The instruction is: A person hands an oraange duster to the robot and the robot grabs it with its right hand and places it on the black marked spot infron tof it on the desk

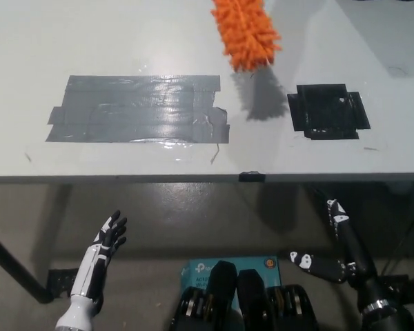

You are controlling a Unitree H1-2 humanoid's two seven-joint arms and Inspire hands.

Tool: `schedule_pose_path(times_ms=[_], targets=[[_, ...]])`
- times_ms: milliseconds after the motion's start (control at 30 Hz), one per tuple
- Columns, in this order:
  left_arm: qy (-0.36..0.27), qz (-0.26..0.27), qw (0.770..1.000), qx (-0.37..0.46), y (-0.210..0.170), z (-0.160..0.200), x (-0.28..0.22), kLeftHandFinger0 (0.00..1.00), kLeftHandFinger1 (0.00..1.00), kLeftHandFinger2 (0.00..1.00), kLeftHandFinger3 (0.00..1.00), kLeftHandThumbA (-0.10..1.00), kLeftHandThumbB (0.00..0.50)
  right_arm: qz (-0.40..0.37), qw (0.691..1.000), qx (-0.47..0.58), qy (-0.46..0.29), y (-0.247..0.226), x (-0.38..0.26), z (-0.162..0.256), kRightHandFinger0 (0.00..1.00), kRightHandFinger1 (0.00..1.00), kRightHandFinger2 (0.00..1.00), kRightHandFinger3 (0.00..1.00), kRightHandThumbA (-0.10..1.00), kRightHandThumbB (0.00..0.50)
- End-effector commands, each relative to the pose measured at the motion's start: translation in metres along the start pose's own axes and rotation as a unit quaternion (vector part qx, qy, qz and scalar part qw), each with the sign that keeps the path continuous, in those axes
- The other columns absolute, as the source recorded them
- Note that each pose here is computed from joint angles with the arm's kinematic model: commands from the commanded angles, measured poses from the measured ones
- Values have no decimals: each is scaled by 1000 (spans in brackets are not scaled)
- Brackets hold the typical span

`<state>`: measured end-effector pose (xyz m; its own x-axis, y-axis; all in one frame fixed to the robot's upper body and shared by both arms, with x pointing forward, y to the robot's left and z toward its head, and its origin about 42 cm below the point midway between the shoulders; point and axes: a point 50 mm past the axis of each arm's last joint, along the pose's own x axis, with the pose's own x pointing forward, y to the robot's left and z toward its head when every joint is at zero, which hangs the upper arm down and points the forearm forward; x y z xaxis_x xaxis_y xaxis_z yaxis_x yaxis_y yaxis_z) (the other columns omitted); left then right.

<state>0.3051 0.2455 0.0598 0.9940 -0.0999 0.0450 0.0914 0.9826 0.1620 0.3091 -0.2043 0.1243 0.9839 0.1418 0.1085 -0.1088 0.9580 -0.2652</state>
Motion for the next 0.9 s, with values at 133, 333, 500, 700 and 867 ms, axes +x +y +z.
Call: schedule_pose_path(times_ms=[133,333,500,700,867], targets=[[-38,-20,999,16,-8,7,5,1000,1000,1000,1000,997,270,-121,985,-85,-83,-37,-10,58,1000,1000,1000,1000,935,155],[-35,-16,999,17,-6,7,4,1000,1000,1000,1000,976,273,-147,976,-107,-116,-67,16,116,1000,1000,1000,1000,1000,212],[-34,-12,999,14,-5,5,2,1000,1000,1000,1000,977,273,-163,969,-127,-132,-83,52,162,1000,1000,1000,1000,1000,274],[-40,-7,999,14,-4,8,0,1000,1000,1000,1000,985,288,-152,968,-172,-106,-97,122,201,1000,1000,1000,1000,1000,355],[-46,-6,999,19,-1,13,5,1000,1000,1000,1000,1000,308,-140,965,-207,-77,-106,182,228,1000,1000,1000,1000,1000,398]])
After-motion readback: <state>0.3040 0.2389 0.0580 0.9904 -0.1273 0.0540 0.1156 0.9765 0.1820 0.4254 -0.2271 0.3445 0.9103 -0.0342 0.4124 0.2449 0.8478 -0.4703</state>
